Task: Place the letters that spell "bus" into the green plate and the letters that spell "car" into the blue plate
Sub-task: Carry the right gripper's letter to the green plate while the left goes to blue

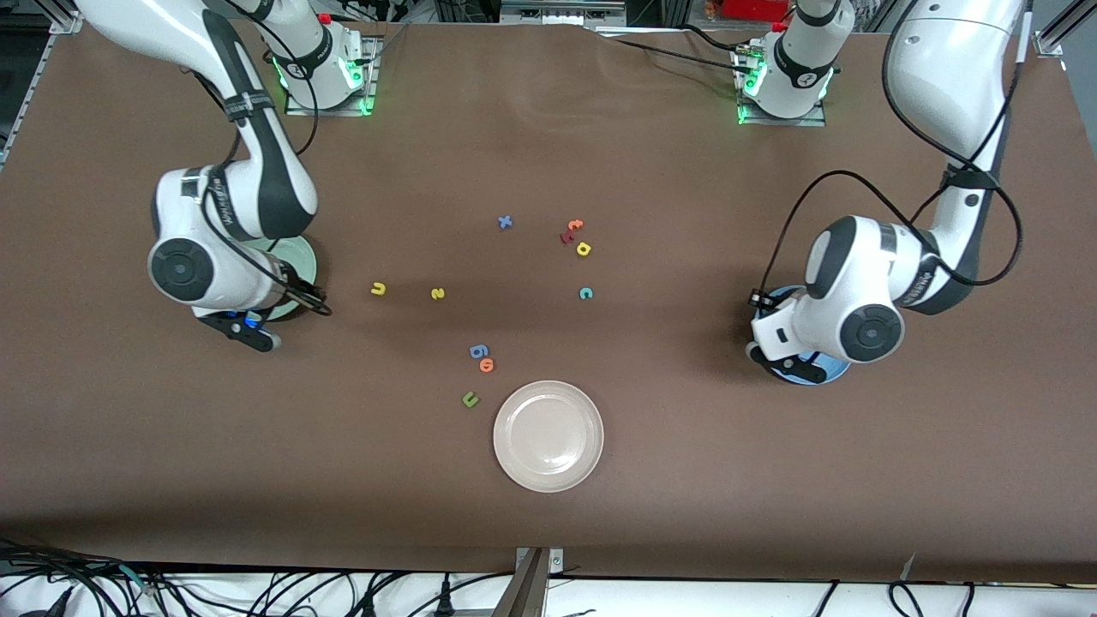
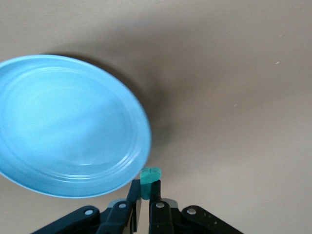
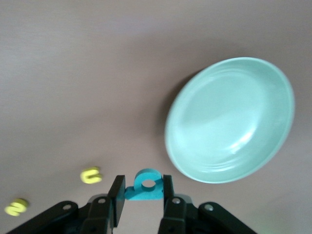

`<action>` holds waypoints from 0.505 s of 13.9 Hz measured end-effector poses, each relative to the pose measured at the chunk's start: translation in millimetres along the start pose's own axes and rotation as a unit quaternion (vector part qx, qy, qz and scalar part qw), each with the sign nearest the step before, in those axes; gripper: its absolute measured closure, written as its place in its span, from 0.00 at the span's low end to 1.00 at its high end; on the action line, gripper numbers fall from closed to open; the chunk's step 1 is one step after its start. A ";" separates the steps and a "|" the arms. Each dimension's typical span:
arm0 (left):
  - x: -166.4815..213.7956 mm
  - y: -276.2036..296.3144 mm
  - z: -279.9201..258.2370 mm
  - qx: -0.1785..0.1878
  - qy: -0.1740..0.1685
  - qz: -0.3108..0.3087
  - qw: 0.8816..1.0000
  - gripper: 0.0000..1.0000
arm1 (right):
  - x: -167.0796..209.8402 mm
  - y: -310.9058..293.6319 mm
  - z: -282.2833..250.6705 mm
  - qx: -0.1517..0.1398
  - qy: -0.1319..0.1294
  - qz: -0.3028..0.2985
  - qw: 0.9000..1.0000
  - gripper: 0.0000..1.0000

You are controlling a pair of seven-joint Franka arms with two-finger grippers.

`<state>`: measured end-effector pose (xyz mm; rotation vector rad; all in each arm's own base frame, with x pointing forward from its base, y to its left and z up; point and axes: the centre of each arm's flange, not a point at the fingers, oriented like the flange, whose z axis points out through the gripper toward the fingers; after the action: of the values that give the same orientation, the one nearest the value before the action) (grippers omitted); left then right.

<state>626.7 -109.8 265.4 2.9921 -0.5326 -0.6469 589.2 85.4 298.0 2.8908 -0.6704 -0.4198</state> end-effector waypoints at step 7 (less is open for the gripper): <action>15.8 -39.8 18.7 0.023 0.060 -0.005 0.998 0.89 | 43.1 94.3 42.7 -0.009 -0.007 -0.060 0.998 0.65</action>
<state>645.5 -77.0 238.0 3.0536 -0.5318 -0.4565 574.9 -21.2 266.2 2.9229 -0.4954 -0.4592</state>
